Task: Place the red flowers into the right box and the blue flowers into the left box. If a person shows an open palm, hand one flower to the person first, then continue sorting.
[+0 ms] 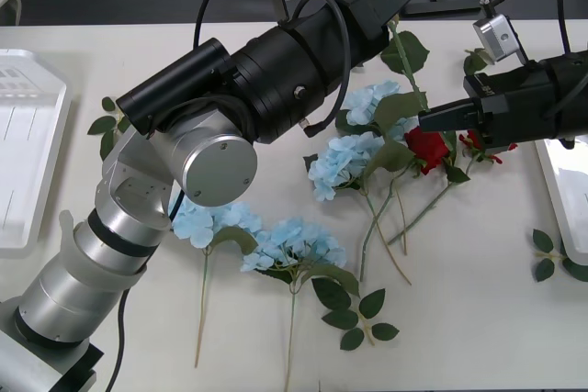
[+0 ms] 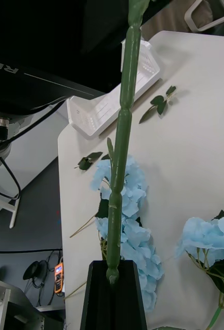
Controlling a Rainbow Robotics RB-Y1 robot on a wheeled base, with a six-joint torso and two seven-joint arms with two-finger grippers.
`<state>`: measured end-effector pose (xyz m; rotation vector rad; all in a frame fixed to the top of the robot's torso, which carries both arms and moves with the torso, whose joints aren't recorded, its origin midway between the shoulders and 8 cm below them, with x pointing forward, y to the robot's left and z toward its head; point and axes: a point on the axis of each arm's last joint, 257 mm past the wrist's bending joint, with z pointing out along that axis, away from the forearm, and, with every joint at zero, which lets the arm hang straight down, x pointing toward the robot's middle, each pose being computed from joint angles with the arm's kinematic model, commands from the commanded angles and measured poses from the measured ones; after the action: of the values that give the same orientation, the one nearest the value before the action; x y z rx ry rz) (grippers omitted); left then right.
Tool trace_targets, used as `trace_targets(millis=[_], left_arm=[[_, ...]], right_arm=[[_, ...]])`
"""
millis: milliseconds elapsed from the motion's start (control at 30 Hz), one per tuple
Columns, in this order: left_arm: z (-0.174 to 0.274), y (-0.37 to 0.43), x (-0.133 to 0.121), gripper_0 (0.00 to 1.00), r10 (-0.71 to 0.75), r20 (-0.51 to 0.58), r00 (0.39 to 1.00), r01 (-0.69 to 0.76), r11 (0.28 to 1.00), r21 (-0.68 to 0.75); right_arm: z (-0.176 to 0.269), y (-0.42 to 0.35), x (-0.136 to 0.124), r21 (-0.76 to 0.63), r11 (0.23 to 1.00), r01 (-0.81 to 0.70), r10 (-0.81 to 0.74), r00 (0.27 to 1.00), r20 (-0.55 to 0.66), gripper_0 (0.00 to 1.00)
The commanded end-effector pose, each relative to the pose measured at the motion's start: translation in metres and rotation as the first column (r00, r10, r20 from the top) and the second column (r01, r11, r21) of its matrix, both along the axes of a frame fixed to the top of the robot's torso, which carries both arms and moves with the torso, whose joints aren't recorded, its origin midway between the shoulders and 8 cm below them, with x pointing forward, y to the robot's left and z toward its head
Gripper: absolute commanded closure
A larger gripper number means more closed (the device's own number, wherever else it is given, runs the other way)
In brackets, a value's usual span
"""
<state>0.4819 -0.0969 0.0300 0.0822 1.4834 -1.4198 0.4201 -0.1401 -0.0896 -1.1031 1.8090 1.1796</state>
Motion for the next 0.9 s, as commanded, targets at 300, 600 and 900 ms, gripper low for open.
trace_targets(millis=[300, 600, 900], left_arm=[[0.033, -0.019, -0.016, 0.0, -0.027, 0.098, 0.995, 0.027, 1.0, -0.003], [0.012, 0.005, 0.004, 0.0, 0.016, 0.029, 0.999, -0.016, 1.0, -0.018], [-0.005, 0.067, -0.014, 0.0, -0.006, -0.186, 0.982, 0.041, 0.981, 0.188]], right_arm=[[0.005, 0.007, -0.005, -0.006, 1.0, -0.006, 0.006, 1.0, -0.013, 1.0], [-0.013, -0.015, 0.009, -0.104, 0.992, 0.076, -0.082, 0.995, -0.056, 1.0], [-0.041, -0.084, 0.041, -0.267, 0.918, 0.294, -0.346, 0.922, -0.174, 1.0]])
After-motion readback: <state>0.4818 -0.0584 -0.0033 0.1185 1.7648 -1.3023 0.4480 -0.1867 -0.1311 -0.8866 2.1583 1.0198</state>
